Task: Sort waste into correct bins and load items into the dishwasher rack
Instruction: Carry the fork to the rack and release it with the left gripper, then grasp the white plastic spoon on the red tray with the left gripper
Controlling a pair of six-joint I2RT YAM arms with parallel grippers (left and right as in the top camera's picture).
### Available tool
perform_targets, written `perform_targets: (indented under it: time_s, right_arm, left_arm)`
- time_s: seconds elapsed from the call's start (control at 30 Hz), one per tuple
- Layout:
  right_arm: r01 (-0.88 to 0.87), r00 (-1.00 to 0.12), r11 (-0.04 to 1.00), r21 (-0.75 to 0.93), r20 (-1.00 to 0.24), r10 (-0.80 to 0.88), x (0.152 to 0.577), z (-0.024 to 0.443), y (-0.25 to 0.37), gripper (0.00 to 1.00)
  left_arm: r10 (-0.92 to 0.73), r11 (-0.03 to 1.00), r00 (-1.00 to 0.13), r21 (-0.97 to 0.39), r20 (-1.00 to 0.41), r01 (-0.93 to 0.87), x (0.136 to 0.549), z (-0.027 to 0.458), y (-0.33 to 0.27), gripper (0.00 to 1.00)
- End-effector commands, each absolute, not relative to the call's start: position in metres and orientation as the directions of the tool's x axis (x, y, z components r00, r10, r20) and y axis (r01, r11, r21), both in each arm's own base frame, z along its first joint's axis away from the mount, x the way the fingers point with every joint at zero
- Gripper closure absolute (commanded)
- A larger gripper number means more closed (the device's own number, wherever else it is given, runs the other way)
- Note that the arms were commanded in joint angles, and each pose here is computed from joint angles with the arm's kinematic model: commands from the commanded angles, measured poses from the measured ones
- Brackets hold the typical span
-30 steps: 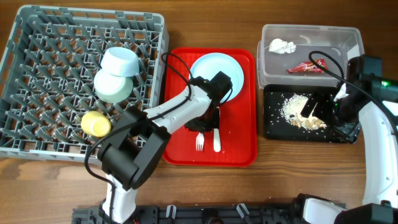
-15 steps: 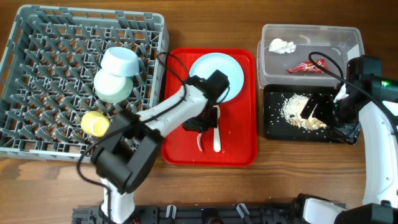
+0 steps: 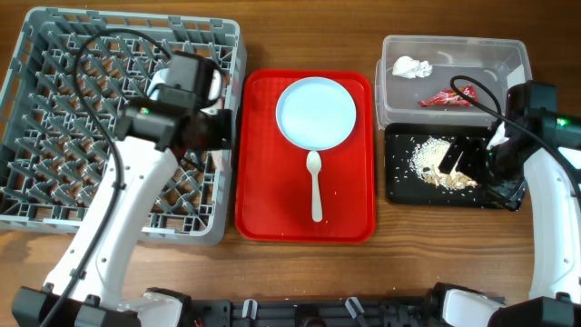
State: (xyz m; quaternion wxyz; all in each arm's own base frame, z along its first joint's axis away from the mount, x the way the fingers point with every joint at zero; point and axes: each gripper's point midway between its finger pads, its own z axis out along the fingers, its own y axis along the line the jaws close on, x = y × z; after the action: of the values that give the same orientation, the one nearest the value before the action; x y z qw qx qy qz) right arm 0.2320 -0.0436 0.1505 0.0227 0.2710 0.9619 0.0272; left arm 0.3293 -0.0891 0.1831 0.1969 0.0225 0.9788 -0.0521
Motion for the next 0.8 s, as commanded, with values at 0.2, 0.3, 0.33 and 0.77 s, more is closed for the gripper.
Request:
perform_targets:
  time_s: [0.2,0.3,0.33,0.77]
  right_arm:
    - [0.511,-0.857,0.856,0.076,-0.04,0.515,0.234,0.155,-0.043,0.0]
    - [0.511,-0.857,0.856,0.076,-0.04,0.514,0.234,0.155,-0.043,0.0]
    - [0.511,-0.857,0.856,0.076,-0.04,0.514,0.234,0.155,-0.043,0.0]
    - [0.511,-0.856,0.856,0.076,-0.041,0.515,0.234,0.155,-0.043,0.0]
  left_arm:
    - [0.093,0.995,-0.951,-0.019,-0.294,0.103,0.366,0.122,-0.072,0.75]
    - [0.093,0.995,-0.952,-0.005,-0.293,0.099,0.367,0.121,-0.07,0.34]
    - [0.092,0.995,-0.949,-0.006,-0.3,0.099,0.367,0.124,-0.07,0.34]
    - [-0.004,0.947,-0.958,-0.307,-0.288,0.088,0.324,0.14,-0.218,0.19]
